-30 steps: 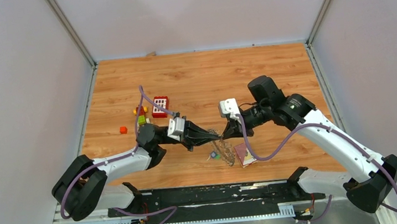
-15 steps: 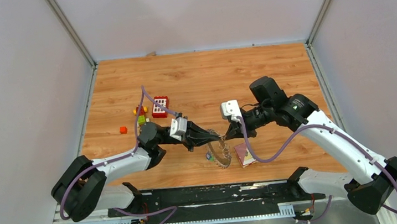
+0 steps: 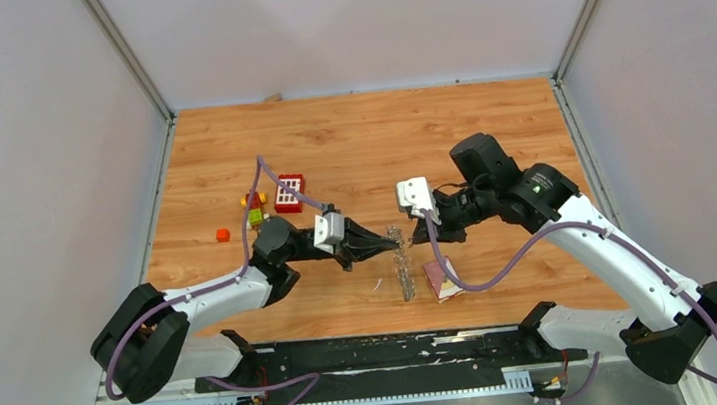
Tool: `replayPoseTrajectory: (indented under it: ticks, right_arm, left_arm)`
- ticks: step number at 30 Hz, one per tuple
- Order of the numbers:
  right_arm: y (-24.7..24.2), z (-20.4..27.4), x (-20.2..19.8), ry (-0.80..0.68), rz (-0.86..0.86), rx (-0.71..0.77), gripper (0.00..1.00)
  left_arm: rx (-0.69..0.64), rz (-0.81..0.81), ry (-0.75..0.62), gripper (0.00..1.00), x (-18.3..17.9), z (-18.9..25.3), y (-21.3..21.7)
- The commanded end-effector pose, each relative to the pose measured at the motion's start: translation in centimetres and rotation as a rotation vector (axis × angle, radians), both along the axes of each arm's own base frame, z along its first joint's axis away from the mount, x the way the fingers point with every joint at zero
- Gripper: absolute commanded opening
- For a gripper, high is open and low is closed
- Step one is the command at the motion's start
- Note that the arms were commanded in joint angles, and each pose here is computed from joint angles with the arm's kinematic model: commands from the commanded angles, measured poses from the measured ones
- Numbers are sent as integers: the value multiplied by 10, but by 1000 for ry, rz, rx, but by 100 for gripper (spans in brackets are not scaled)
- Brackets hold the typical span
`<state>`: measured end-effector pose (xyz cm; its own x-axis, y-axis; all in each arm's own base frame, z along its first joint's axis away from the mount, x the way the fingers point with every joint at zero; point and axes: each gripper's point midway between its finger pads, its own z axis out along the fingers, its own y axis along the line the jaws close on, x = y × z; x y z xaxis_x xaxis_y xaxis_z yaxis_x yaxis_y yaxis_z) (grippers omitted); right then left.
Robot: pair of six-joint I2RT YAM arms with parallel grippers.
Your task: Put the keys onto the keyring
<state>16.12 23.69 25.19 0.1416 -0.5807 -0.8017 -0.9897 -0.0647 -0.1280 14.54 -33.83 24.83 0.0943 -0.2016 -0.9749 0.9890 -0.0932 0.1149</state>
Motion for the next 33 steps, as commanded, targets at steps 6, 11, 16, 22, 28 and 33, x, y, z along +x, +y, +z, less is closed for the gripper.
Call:
replayPoseTrajectory:
  ticks: [6, 11, 16, 22, 28, 33]
  right_arm:
    - [-14, 5, 22, -119, -101, -117, 0]
    - [-11, -1, 26, -128, -102, -184, 0]
    - [-1, -9, 37, -117, -115, -246, 0]
    - [18, -11, 56, -121, -120, -281, 0]
    - [50, -7, 70, -165, -85, -291, 0]
    - [57, -11, 87, -212, -96, -334, 0]
  left_arm:
    - [20, 84, -71, 0, 20, 3, -3]
    - [30, 208, -61, 12, 42, 1, 3]
    - [46, 363, -35, 39, 72, -3, 19]
    - [40, 531, -8, 69, 103, 1, 52]
    - [22, 821, 147, 78, 159, 5, 101]
    - [51, 1007, 222, 82, 187, -2, 136]
